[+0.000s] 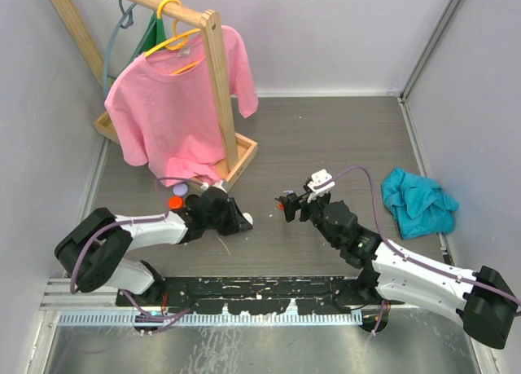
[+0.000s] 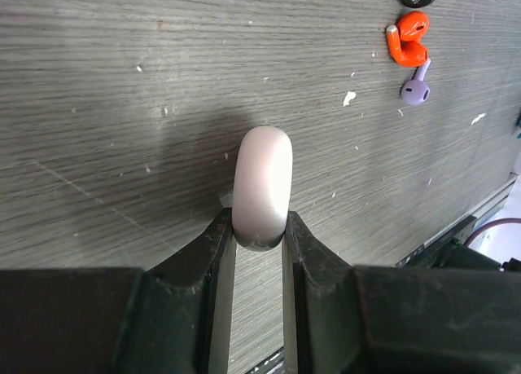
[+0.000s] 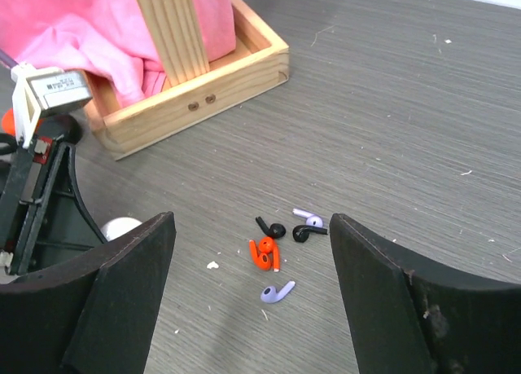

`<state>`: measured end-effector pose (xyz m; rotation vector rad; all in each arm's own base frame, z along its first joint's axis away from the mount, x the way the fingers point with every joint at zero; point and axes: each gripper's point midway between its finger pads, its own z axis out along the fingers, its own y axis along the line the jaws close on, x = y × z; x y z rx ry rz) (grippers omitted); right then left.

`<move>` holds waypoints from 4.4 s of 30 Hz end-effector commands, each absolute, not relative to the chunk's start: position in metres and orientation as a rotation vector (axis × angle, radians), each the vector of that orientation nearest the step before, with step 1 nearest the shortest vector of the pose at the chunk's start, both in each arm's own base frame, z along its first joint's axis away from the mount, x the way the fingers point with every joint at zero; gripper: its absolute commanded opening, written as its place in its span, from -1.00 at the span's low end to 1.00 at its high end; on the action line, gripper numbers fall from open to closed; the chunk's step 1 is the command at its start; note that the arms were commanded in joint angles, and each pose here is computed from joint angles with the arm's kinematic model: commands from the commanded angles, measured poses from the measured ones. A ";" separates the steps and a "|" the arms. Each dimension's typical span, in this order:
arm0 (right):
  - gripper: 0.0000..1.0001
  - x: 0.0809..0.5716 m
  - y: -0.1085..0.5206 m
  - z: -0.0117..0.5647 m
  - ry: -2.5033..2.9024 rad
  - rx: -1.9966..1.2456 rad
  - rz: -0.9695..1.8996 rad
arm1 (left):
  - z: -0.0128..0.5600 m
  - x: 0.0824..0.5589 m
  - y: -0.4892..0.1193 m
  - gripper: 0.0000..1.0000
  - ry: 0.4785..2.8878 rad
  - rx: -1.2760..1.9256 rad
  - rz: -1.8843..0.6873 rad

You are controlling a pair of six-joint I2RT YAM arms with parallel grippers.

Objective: Insert the wireless bluetooth earbuds into the charging case
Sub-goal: Place the charging case at the center of the board, then pick up the charging case at the center of the board.

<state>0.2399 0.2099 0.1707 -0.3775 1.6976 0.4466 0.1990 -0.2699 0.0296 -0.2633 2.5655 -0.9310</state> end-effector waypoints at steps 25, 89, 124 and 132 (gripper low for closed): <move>0.70 0.249 0.199 0.188 1.635 -0.241 0.438 | 0.047 0.163 -0.257 0.30 2.582 -0.338 -0.756; 0.72 0.247 0.208 0.175 1.671 -0.303 0.446 | 0.018 0.261 -0.107 -0.25 2.543 -0.517 -0.115; 0.67 0.229 0.297 0.234 1.941 -0.497 0.801 | 0.179 0.235 -0.232 -0.32 1.756 0.369 -0.635; 0.49 0.225 0.317 0.237 2.038 -0.561 0.879 | 0.197 0.220 -0.261 -0.35 1.557 0.586 -0.629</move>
